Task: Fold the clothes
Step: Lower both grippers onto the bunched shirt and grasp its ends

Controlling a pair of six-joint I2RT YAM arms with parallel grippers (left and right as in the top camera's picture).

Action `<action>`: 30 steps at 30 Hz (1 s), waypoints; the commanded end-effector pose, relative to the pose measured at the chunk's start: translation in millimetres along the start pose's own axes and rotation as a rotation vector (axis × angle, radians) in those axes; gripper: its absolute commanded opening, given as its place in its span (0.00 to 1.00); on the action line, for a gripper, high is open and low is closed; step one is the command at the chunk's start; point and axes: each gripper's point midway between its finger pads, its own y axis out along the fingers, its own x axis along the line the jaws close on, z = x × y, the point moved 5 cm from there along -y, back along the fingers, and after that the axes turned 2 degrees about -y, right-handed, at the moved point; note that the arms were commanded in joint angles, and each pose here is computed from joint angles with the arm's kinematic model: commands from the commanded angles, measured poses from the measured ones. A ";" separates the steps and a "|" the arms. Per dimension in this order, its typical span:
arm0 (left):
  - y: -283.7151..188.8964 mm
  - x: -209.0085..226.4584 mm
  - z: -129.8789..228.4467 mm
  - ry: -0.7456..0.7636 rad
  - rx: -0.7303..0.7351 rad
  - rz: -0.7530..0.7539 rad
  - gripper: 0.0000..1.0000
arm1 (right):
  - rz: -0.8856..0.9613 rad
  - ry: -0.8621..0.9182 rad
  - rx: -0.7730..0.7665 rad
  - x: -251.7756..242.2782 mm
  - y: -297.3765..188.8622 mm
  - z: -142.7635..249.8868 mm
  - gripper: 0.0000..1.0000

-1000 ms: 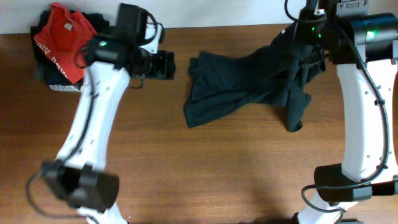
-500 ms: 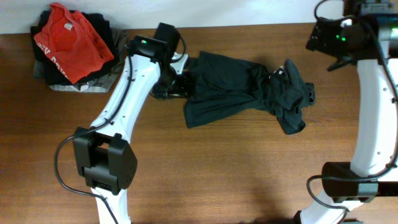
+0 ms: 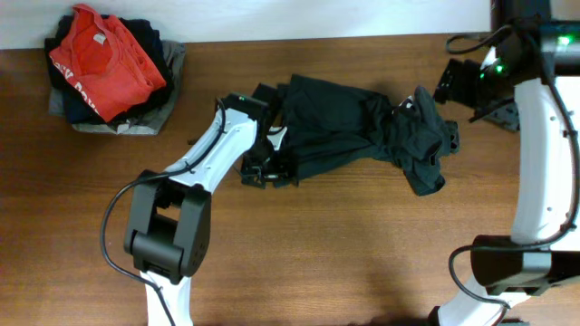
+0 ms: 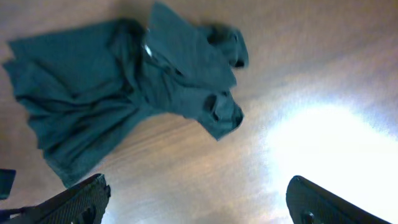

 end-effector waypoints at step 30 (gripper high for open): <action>45.2 28.4 -32.9 -0.227 -0.106 -0.128 0.77 | 0.203 0.227 0.222 -39.9 83.1 28.3 0.96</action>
